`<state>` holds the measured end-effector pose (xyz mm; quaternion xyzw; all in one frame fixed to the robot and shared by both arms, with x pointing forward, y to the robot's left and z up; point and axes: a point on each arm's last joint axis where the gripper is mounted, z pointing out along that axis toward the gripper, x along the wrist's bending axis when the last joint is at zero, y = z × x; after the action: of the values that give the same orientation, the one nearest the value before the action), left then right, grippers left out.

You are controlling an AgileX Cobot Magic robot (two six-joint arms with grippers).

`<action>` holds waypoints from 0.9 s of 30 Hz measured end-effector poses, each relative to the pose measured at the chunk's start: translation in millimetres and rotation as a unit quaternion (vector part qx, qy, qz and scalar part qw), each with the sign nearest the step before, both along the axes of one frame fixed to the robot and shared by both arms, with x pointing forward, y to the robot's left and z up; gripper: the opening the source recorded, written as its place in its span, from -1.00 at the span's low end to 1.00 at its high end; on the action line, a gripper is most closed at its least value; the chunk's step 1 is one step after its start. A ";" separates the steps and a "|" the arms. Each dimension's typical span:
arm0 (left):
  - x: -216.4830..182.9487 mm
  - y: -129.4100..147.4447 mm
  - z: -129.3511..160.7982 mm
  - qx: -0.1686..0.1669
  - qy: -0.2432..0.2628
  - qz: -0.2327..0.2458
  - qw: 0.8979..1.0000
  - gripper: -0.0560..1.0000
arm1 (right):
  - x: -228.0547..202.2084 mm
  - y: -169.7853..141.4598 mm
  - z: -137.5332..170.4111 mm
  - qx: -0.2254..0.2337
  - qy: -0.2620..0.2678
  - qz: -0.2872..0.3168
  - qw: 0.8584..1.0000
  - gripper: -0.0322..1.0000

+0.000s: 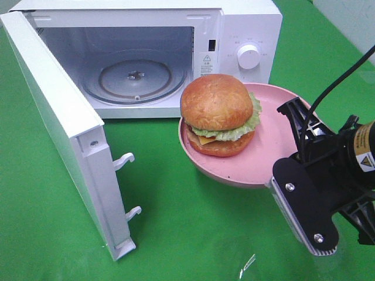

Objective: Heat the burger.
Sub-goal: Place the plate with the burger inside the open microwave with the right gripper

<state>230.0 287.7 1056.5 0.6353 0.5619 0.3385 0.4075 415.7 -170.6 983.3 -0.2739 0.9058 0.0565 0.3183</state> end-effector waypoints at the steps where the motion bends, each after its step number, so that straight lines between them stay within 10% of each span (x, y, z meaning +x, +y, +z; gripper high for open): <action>1: 0.0 0.0 0.0 0.000 0.000 0.000 1.000 0.80 | 0.0 0.0 0.0 0.000 0.000 0.000 1.000 -0.83; 27: 0.0 0.0 0.0 0.000 0.000 0.000 1.000 0.80 | 12.4 -14.7 0.9 0.017 0.004 0.025 1.000 -0.83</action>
<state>230.0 287.7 1056.5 0.6353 0.5619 0.3385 0.4075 428.1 -185.3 984.2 -0.2911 0.8988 0.0817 0.3176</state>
